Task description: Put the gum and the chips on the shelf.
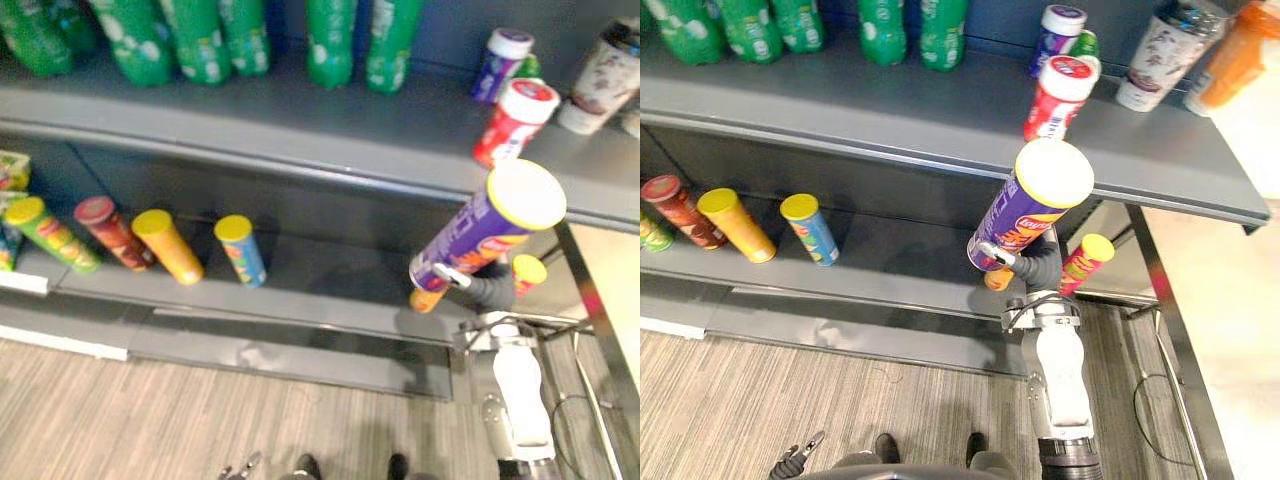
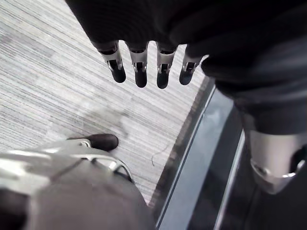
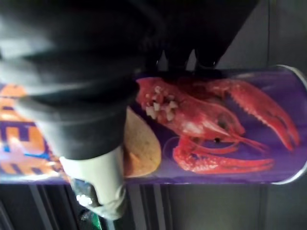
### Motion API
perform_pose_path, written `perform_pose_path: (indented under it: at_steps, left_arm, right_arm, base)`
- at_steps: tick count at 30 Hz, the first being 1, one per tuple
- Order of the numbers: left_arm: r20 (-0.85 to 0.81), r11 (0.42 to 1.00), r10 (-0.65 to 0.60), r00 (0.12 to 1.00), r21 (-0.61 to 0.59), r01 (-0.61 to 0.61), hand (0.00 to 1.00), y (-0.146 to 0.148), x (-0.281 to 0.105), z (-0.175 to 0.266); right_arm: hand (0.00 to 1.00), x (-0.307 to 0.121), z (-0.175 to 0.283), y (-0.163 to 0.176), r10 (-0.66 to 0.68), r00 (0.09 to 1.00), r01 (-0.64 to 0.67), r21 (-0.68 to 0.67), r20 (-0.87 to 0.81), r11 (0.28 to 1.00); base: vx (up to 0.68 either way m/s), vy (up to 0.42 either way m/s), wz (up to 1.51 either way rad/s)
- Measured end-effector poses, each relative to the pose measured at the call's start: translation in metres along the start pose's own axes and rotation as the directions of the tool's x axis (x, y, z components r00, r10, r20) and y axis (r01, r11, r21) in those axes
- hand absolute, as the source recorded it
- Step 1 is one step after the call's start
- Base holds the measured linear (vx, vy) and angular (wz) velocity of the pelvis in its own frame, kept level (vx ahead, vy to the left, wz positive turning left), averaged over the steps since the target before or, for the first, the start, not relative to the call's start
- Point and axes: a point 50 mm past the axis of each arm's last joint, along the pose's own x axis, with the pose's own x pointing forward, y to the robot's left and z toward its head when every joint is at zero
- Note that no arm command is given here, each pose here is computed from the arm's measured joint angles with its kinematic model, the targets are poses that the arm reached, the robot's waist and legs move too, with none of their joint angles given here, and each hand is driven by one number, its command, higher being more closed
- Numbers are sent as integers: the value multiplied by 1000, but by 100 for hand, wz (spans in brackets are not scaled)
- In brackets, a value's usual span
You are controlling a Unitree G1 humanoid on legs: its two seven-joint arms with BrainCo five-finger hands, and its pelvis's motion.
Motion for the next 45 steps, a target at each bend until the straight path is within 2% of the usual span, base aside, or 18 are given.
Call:
perform_pose_path:
  at_steps: [7, 13, 18, 21, 24, 27, 31, 34, 37, 38, 39, 41, 45]
  left_arm:
    - [13, 1000, -2, 1000, 4, 2, 0, -4, 1, 5]
    - [37, 999, -23, 999, 31, 22, 0, -13, 4, 14]
    - [75, 992, -74, 994, 108, 66, 0, -36, 6, 29]
    - [128, 986, -96, 987, 145, 77, 0, -47, 7, 43]
    - [253, 979, -146, 956, 177, 102, 0, -62, 3, 71]
    - [413, 974, -195, 890, 188, 126, 0, -83, -7, 109]
    - [569, 971, -228, 790, 196, 139, 0, -101, -24, 148]
    - [639, 964, -262, 723, 211, 163, 0, -113, -36, 168]
    - [717, 969, -245, 653, 162, 186, 0, -119, -49, 193]
    - [719, 969, -245, 651, 162, 186, 0, -119, -50, 194]
    - [742, 968, -244, 624, 155, 195, 0, -121, -55, 202]
    - [768, 967, -236, 595, 125, 222, 0, -121, -62, 209]
    - [806, 965, -220, 550, 96, 245, 0, -120, -72, 219]
  right_arm:
    - [100, -20, -12, 7, 31, 996, -28, 44, -84, 999]
    - [100, -28, -22, 40, 226, 965, -212, 110, -132, 971]
    - [100, -42, -60, 75, 376, 884, -332, 193, -278, 923]
    - [100, -43, -69, 82, 406, 859, -359, 199, -313, 912]
    - [100, -31, -71, 90, 415, 858, -379, 172, -302, 909]
    - [100, -8, -66, 94, 389, 884, -388, 56, -259, 920]
    - [100, 30, -58, 101, 320, 930, -341, -105, -182, 934]
    - [100, 60, -51, 90, 198, 973, -221, -223, -120, 949]
    - [100, 103, -32, 71, 31, 999, -35, -308, -17, 951]
    - [100, 110, -27, 67, 0, 1000, 0, -315, 0, 949]
    - [100, 121, -15, 54, -96, 994, 108, -302, 52, 947]
    - [100, 130, -3, 45, -170, 981, 191, -283, 95, 940]
    - [100, 144, 19, 44, -217, 961, 255, -242, 174, 936]
  base:
    - [-15, -76, -11]
    - [-42, -66, 16]
    - [-82, -55, 25]
    - [-89, -20, 35]
    - [-132, -18, 49]
    - [-181, -1, 50]
    - [-163, -21, 54]
    - [-147, -24, 38]
    - [-142, 20, 39]
    - [-82, 40, 17]
    - [-73, 40, 21]
    - [-62, 47, 33]
    - [-4, -1, 33]
